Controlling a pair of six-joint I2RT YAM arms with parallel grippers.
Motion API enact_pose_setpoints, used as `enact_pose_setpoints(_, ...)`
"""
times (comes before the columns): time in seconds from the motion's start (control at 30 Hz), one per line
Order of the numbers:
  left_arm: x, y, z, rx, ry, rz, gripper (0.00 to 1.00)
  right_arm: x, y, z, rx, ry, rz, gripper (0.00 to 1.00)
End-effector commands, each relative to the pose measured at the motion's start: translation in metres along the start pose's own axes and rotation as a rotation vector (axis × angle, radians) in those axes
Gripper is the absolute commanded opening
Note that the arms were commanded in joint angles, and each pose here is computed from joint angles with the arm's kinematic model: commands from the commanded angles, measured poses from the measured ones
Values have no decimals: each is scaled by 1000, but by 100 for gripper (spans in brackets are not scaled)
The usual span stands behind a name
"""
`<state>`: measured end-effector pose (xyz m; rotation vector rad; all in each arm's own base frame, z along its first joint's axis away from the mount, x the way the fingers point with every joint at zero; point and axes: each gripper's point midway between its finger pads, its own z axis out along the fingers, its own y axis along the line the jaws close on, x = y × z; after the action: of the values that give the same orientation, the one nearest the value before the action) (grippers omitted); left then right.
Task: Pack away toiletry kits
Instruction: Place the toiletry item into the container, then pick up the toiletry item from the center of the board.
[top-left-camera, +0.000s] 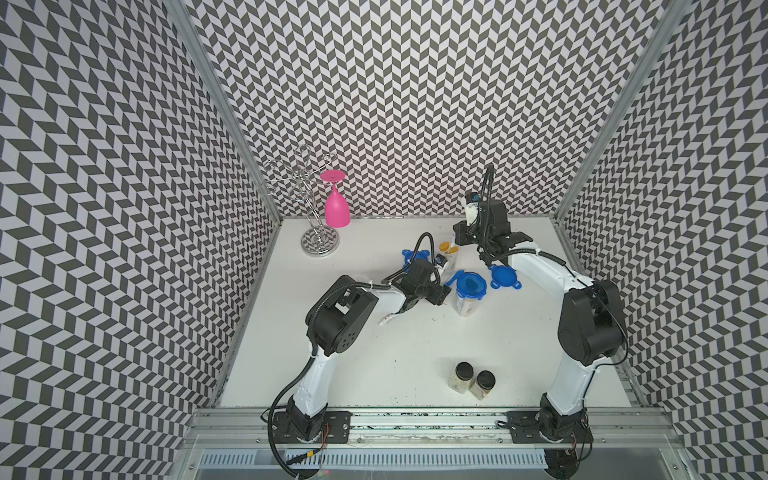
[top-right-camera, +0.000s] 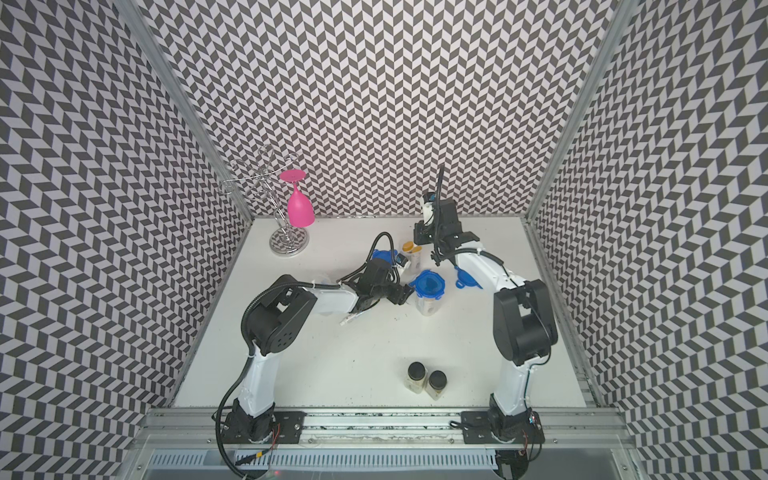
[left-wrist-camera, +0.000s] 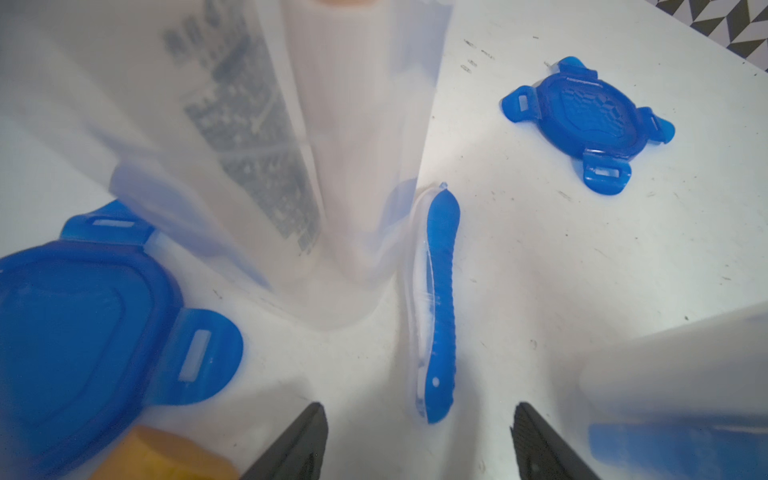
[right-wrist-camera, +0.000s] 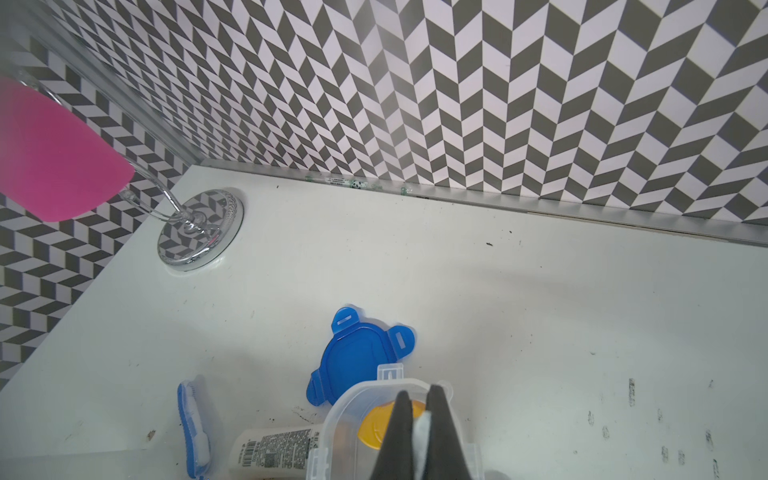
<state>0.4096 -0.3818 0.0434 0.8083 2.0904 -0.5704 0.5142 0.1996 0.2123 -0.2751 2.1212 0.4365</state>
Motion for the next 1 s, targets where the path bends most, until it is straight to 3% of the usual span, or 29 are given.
enact_pose_setpoints(0.0,-7,0,9,-11,-25,20,72,-19,-4,-7,41,-51,-16,3)
enact_pose_setpoints(0.1,-8,1,12,-9,-26,22,71,-11,-4,-4,38,-34,-15,9)
enact_pose_setpoints(0.33,-3,0,16,0,-16,13,68,-7,-4,-5,31,-30,-13,37)
enact_pose_setpoints(0.53,-1,-3,18,15,-15,11,63,-20,3,-17,9,-64,-11,46)
enact_pose_setpoints(0.77,-1,-4,20,24,-18,10,59,-28,-5,-29,44,-85,23,46)
enact_pose_setpoints(0.87,1,-4,22,27,-15,12,53,-34,-11,-38,55,-98,49,46)
enact_pose_setpoints(0.97,4,-5,23,33,-9,11,42,-37,-21,-48,80,-112,64,46)
